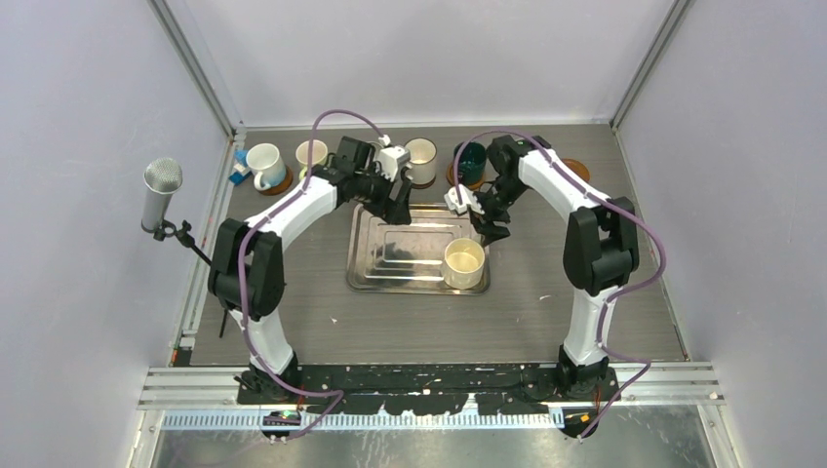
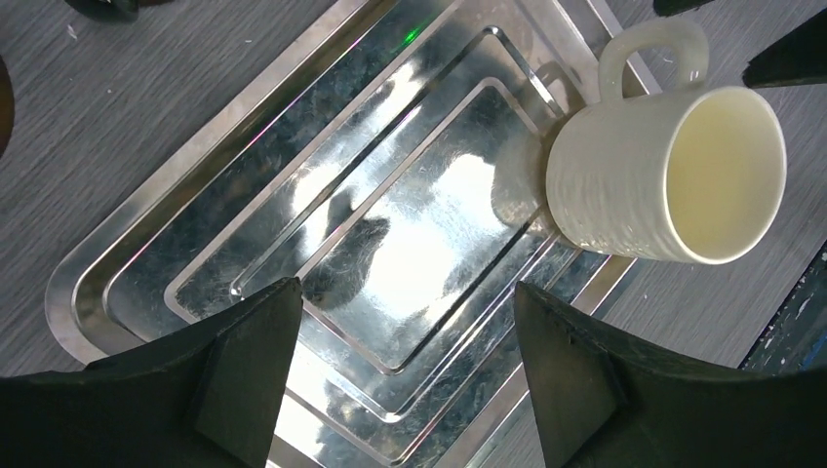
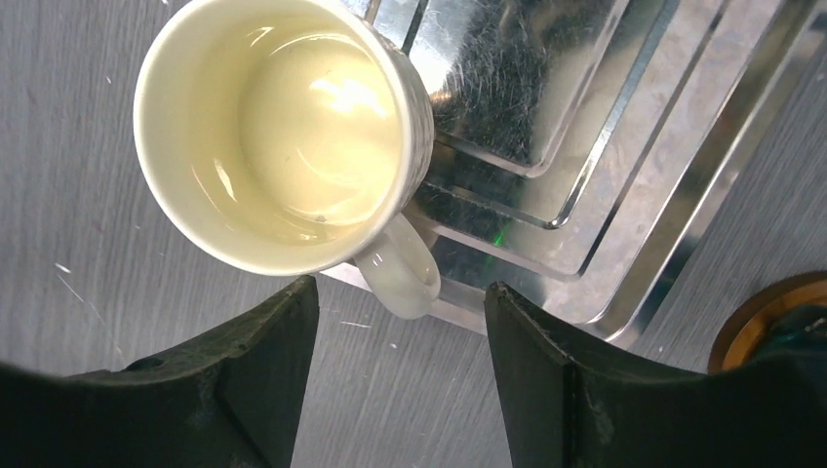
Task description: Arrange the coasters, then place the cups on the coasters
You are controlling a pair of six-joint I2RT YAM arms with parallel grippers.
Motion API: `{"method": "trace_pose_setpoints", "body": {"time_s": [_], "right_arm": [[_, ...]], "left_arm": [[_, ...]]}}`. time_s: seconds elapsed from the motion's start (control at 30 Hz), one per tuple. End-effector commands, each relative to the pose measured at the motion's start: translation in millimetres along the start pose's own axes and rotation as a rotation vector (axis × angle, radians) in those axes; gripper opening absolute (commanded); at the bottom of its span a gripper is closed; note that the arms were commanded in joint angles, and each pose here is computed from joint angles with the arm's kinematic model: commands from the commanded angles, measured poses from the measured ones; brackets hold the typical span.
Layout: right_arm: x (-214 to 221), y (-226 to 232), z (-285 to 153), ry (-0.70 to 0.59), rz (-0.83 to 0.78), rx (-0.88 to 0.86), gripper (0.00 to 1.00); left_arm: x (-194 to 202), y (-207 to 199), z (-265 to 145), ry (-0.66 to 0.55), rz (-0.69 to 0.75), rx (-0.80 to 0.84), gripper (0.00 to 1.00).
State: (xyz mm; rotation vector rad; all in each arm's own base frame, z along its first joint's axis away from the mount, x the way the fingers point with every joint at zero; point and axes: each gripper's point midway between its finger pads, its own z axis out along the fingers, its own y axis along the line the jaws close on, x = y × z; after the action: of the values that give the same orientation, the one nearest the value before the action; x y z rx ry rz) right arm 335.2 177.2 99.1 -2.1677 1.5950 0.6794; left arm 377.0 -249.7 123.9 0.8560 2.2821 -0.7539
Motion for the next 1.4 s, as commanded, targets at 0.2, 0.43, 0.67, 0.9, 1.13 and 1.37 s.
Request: {"method": "trace_pose_setpoints", "body": {"time_s": [0.2, 0.43, 0.67, 0.9, 1.13, 1.37], "right_arm": [[12, 1, 18, 0.061, -0.3, -0.118, 0.65], [10, 1, 29, 0.046, -0.349, -0.147, 0.59], [15, 0, 38, 0.056, -0.386, -0.125, 0.45], [21, -5, 46, 0.084, -0.392, -0.096, 0.4], [11, -12, 39, 0.069, -0.373, -0.034, 0.19], [-14, -16, 21, -0.001, -0.327, 0.047, 0.0]], "left_arm": [[-18, -6, -28, -0.068, 0.039, -0.03, 0.82], [-14, -2, -28, -0.062, 0.032, -0.044, 0.82], [-15, 6, -25, -0.057, 0.027, -0.063, 0.82], [-18, 10, -23, -0.058, 0.023, -0.068, 0.82], [-17, 18, -23, -0.054, 0.016, -0.079, 0.82], [-19, 22, -24, -0.06, 0.025, -0.077, 0.82]]}}
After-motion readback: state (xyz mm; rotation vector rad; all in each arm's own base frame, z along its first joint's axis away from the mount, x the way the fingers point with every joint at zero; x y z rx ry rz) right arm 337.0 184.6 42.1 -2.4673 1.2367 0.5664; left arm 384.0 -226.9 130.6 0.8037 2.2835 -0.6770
